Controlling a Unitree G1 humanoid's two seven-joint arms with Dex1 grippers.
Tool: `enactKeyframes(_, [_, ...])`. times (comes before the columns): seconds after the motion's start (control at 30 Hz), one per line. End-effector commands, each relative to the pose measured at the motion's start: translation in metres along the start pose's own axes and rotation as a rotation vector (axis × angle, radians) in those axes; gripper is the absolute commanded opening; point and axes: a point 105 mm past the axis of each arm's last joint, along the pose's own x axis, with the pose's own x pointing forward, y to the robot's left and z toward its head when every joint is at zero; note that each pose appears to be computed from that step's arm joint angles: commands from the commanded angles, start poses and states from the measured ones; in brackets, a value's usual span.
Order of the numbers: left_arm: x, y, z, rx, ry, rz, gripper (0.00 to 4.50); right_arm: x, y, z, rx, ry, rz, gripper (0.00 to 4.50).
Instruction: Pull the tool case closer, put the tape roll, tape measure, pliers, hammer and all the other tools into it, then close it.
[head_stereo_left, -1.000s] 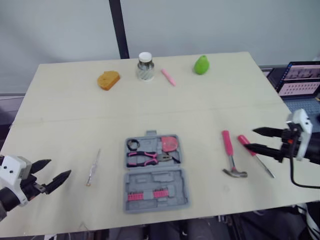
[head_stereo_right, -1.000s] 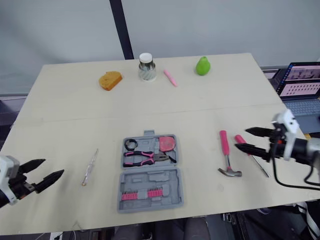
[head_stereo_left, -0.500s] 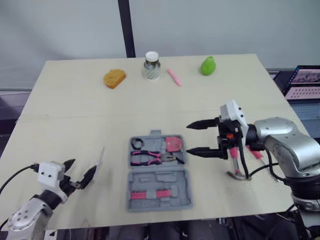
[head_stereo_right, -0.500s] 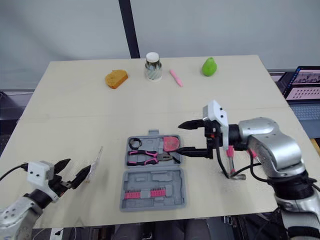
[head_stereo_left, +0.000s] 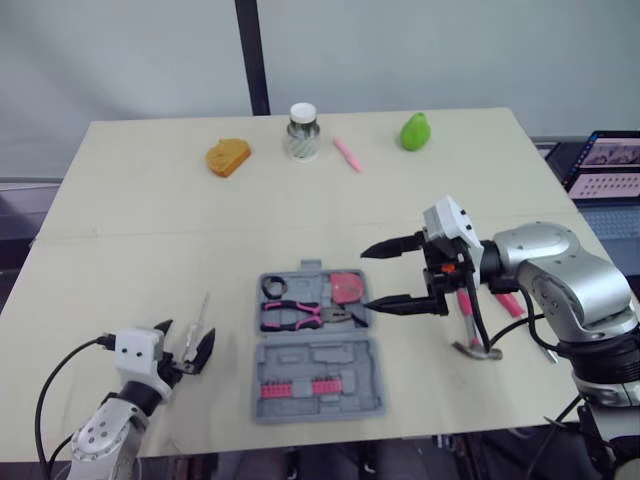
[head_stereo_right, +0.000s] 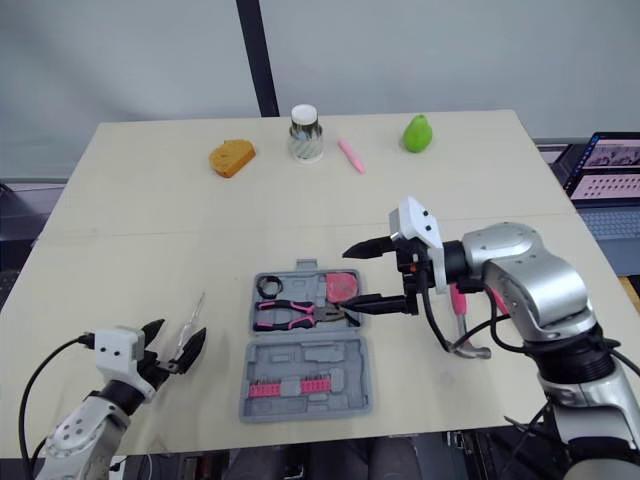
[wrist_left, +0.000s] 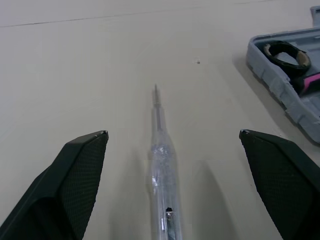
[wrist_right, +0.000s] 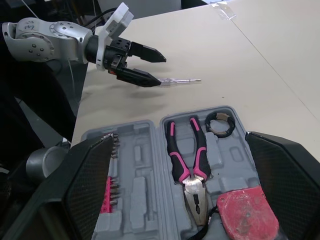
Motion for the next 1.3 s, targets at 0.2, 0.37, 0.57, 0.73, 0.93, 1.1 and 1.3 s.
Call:
enactKeyframes(0.2, [0.000,0.001,-0.016,-0.036,0.069,0.041,4.50,0.003,0.001,0.008,-0.033,-0.023,0.022,4.45])
enactKeyframes(0.37, [0.007,0.009,-0.017,-0.033,0.084,0.067,4.50,0.003,0.001,0.007,-0.032,-0.026,0.017,4.45])
enactKeyframes(0.57, [0.018,0.007,-0.015,-0.020,0.090,0.043,4.50,0.002,0.000,0.007,-0.031,-0.029,0.008,4.45])
enactKeyframes(0.73, [0.024,0.002,-0.015,-0.016,0.100,0.018,4.50,0.002,-0.001,0.007,-0.031,-0.032,0.001,4.45])
enactKeyframes(0.93, [0.023,-0.001,-0.021,-0.018,0.129,0.013,4.50,0.002,-0.001,0.007,-0.032,-0.036,-0.004,4.45])
enactKeyframes(1.1, [0.020,0.001,-0.025,-0.016,0.148,0.018,4.25,0.002,0.000,0.006,-0.031,-0.038,-0.005,4.48])
enactKeyframes(1.3, [0.018,0.000,-0.028,-0.019,0.167,0.021,1.77,0.003,0.000,0.006,-0.032,-0.044,-0.008,4.50])
